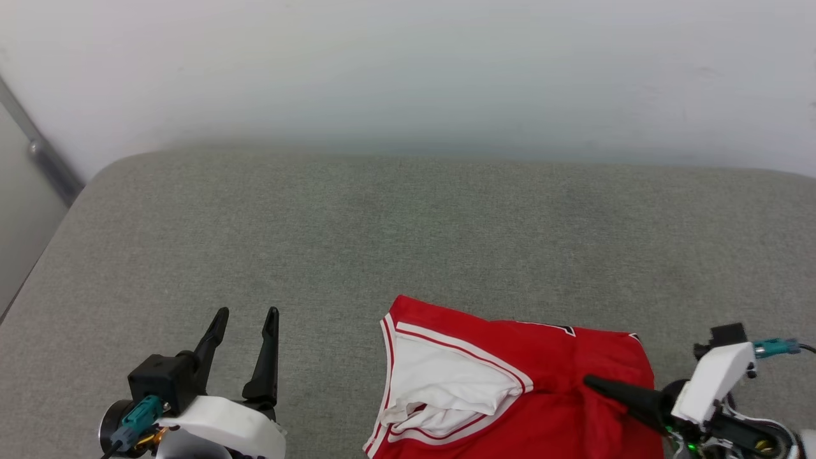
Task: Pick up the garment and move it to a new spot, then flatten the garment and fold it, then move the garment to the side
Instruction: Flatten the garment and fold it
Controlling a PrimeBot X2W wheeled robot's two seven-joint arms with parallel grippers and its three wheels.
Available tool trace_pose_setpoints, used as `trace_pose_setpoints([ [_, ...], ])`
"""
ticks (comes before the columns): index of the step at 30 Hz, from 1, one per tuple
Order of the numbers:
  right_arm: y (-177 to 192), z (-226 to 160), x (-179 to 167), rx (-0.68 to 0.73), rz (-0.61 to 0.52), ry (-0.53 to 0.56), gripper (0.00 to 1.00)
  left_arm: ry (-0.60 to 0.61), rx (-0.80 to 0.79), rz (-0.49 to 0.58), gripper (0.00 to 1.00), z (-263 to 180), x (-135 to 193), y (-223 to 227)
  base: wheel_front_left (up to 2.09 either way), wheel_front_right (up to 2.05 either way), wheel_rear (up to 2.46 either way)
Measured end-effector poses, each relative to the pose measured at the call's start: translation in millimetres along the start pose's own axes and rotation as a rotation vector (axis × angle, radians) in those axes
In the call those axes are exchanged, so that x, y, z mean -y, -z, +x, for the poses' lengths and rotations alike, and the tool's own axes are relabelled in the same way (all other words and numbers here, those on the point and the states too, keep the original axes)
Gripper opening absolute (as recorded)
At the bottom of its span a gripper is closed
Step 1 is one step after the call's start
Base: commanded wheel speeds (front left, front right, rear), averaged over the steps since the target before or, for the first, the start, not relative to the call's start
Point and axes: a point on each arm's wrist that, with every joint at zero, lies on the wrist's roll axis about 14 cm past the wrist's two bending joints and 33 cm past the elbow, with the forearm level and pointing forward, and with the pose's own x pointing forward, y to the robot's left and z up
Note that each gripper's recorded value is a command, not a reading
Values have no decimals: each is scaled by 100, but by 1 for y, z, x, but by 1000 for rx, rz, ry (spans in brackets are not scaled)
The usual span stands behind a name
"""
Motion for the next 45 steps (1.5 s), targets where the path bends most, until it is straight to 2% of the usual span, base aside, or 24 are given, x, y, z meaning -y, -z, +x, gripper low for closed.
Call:
trace_pose_setpoints([
  [9,55,75,-69,-146,1,-210,0,-8,-1,3,100,0,-4,-1,0,0,0],
  [12,72,94,-84,-187,-16,-234,0,-18,-3,2,100,0,-7,0,0,0,0],
  [15,83,109,-86,-200,-51,-211,0,-32,-9,0,100,0,-11,2,0,0,0],
  [16,85,113,-84,-197,-59,-198,23,-38,-9,0,100,-1,-13,3,0,0,0],
  [17,87,116,-83,-194,-69,-187,69,-43,-10,0,100,-1,-14,4,0,0,0],
  [18,88,119,-82,-193,-80,-181,100,-47,-11,1,100,-1,-15,5,0,0,0],
  [25,88,124,-93,-174,-205,-176,100,-54,-10,0,100,1,-16,7,0,0,0],
  [29,73,117,-108,-117,-370,-191,100,-36,-5,-7,100,4,-9,7,0,0,0],
  [32,49,107,-105,-20,-543,-156,100,-28,-3,-9,100,6,-5,8,0,0,0],
  [39,-52,55,-66,352,-919,76,100,-16,0,-16,100,10,2,9,0,0,0],
  [45,-99,-11,-27,609,-959,250,100,-6,1,-16,100,13,7,10,0,0,0],
])
